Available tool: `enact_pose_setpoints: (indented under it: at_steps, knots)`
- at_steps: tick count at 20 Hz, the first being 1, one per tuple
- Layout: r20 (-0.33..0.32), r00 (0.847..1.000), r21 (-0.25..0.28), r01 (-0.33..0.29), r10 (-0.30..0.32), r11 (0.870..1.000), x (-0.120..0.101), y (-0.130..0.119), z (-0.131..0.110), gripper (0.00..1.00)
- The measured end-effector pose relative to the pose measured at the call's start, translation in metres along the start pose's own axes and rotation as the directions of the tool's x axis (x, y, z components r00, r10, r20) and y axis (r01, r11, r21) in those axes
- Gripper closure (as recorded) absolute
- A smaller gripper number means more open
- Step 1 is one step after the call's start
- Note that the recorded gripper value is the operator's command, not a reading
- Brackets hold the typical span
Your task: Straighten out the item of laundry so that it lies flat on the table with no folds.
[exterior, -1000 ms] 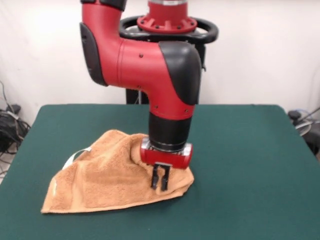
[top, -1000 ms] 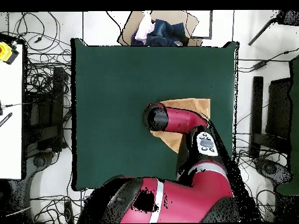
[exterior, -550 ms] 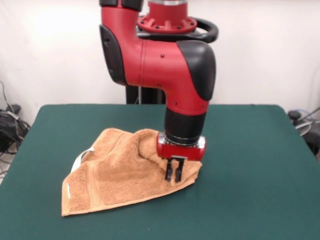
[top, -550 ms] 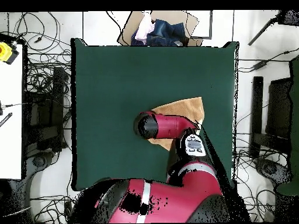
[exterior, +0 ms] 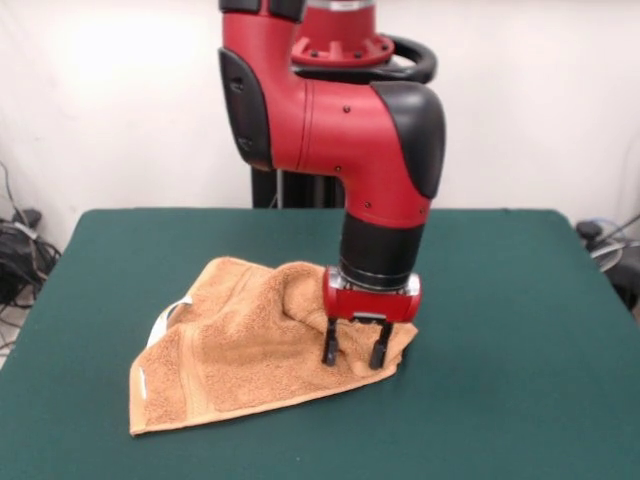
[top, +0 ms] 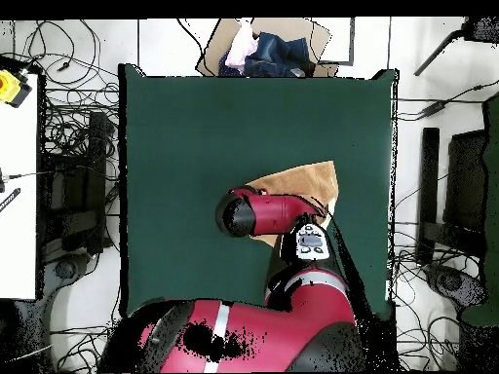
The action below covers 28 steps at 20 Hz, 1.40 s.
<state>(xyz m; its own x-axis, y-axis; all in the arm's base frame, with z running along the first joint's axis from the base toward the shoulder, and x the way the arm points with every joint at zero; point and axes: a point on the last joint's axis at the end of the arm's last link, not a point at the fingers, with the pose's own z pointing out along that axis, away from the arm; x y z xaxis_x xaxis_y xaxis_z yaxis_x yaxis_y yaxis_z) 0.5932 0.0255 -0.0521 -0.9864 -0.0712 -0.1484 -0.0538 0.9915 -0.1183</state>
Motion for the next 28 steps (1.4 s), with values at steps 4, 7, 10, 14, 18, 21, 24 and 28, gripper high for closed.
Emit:
enact_pose_setpoints:
  at_steps: [4, 7, 10, 14, 18, 21, 24, 28]
  knots:
    - [0.009, 1.000, 0.013, 0.015, -0.016, 1.000, 0.001, 0.002, -0.001, 0.00]
    - [0.017, 0.999, 0.018, 0.027, -0.027, 0.999, 0.002, 0.003, -0.001, 0.00]
    - [0.025, 0.999, 0.019, 0.034, -0.035, 0.999, 0.003, 0.003, 0.000, 0.00]
    - [0.032, 0.999, 0.020, 0.041, -0.042, 0.999, 0.004, 0.003, -0.001, 0.00]
    - [0.039, 0.998, 0.020, 0.050, -0.051, 0.999, 0.006, 0.003, -0.001, 0.00]
    - [0.037, 0.998, 0.020, 0.053, -0.053, 0.998, 0.008, 0.003, -0.004, 0.00]
    - [0.035, 0.998, 0.019, 0.052, -0.053, 0.998, 0.009, 0.004, -0.006, 0.00]
    - [0.024, 0.998, 0.016, 0.052, -0.053, 0.999, 0.016, 0.005, -0.009, 0.00]
